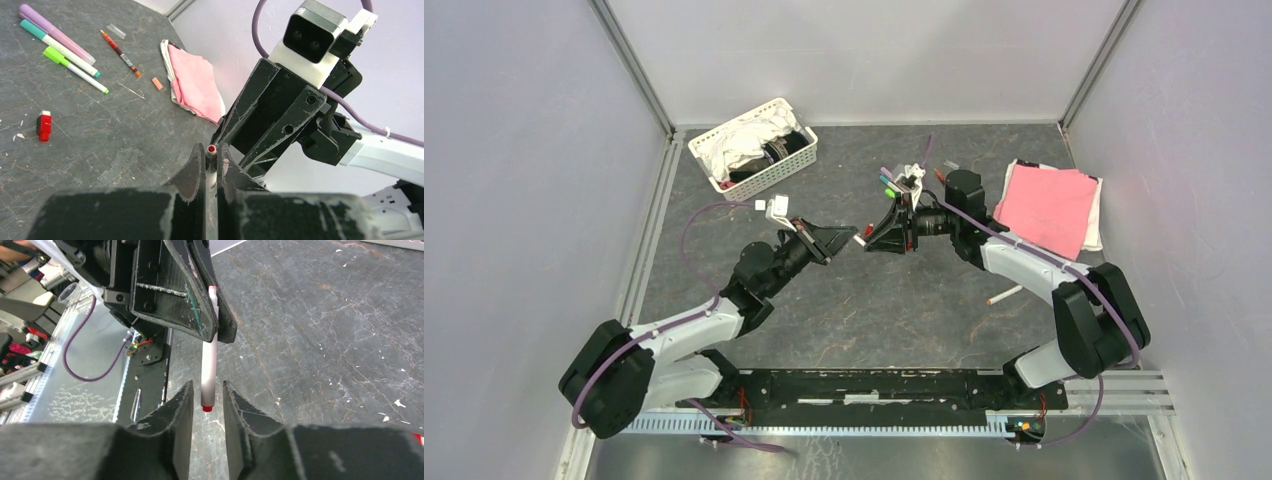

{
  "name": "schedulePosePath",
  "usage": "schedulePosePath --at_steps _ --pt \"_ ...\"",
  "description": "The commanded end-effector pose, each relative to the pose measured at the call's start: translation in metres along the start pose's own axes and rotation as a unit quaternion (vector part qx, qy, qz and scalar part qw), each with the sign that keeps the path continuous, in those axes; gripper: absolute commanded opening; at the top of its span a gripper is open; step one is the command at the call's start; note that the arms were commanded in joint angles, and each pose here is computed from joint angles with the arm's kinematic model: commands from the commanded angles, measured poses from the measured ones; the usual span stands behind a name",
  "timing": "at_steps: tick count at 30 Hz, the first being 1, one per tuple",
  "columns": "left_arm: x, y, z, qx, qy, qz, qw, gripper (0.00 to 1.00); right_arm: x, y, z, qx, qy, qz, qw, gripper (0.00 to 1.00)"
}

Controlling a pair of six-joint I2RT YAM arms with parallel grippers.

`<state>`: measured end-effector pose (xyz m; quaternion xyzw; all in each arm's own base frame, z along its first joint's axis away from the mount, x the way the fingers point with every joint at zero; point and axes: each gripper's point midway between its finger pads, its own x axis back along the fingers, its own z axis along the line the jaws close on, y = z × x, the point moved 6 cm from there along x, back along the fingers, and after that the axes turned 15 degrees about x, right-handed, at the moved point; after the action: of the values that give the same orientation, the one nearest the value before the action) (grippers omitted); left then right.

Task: Insert the pens into the pen caps
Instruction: Pick up the pen from the center of the board.

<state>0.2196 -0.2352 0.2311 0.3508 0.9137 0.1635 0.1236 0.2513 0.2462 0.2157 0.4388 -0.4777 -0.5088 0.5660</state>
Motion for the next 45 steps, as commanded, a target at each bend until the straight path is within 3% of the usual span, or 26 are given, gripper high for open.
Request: schedulePosePath --at_steps 1,2,4,12,20,29,34,38,45 --pt "-0.006 0.002 -0.024 -0.059 -0.06 0.022 0.996 0.02 0.005 0.009 0.013 0.042 0.01 -0.02 0.999 0.47" --pt "-0.005 0.001 -0.025 -0.072 -0.066 0.029 0.995 0.02 0.006 0.008 0.015 0.047 0.011 -0.022 0.999 0.55" --pt "-0.006 -0.002 -0.027 -0.086 -0.076 0.046 0.992 0.02 0.008 0.007 0.021 0.054 0.016 -0.026 0.998 0.62" --pt "-0.018 -0.015 -0.031 -0.093 -0.096 0.088 0.987 0.02 0.006 0.009 0.026 0.054 0.016 -0.032 0.998 0.6" --pt "-0.023 -0.02 -0.034 -0.078 -0.109 0.086 0.987 0.02 0.003 0.008 0.024 0.032 0.009 -0.037 0.999 0.4" --pt "-0.021 -0.021 -0.035 -0.062 -0.12 0.078 0.988 0.02 0.001 0.008 0.023 0.006 0.007 -0.047 0.999 0.26" --pt "-0.02 -0.022 -0.035 -0.06 -0.121 0.076 0.988 0.02 0.002 0.01 0.024 0.009 0.011 -0.049 0.999 0.0" --pt "-0.021 -0.021 -0.034 -0.06 -0.116 0.075 0.989 0.03 0.004 0.011 0.027 0.03 0.014 -0.047 0.998 0.0" --pt "-0.012 -0.006 -0.03 -0.107 -0.054 0.044 0.992 0.51 0.023 0.0 0.015 0.092 -0.009 -0.017 0.996 0.0"
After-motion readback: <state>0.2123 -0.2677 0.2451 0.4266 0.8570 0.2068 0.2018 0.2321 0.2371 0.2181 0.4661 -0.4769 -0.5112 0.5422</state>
